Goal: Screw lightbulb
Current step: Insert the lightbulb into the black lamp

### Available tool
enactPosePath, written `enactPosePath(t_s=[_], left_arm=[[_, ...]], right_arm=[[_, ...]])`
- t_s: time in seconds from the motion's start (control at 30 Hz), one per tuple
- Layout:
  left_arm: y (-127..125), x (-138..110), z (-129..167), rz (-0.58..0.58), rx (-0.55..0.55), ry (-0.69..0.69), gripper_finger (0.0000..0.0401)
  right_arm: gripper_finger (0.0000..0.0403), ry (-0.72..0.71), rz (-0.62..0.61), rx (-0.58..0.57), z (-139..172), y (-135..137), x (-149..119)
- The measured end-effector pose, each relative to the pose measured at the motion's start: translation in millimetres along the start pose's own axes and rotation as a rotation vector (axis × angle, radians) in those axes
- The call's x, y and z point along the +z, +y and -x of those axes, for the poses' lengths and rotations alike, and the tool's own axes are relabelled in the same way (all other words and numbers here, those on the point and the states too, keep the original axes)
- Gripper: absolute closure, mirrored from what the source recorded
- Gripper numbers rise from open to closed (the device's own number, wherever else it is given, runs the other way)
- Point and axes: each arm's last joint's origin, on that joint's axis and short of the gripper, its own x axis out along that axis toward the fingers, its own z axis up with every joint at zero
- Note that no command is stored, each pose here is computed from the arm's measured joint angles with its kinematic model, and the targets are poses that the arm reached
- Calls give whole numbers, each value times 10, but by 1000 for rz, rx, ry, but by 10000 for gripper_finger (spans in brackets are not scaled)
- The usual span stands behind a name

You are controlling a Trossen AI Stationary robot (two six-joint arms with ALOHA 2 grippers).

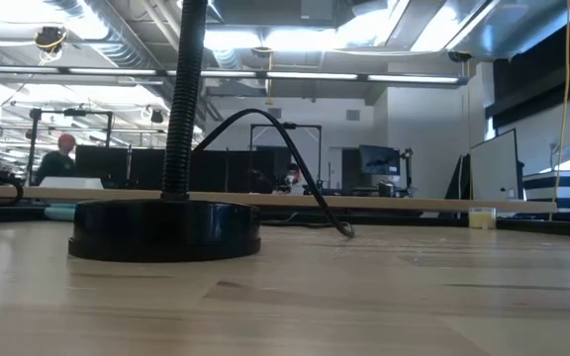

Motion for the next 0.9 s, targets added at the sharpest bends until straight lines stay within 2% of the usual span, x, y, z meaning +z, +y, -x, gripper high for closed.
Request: enactPosePath(t_s=[0.4,0.67,0.9], left_arm=[[10,12,-3,25,12,-10,146],[-7,22,-4,22,11,-10,146],[-42,62,-3,65,20,-24,146]], right_arm=[[147,24,33,-2,-127,-49,-31],[147,47,64,58,-216,-59,-17],[147,74,67,58,-248,-62,-48]])
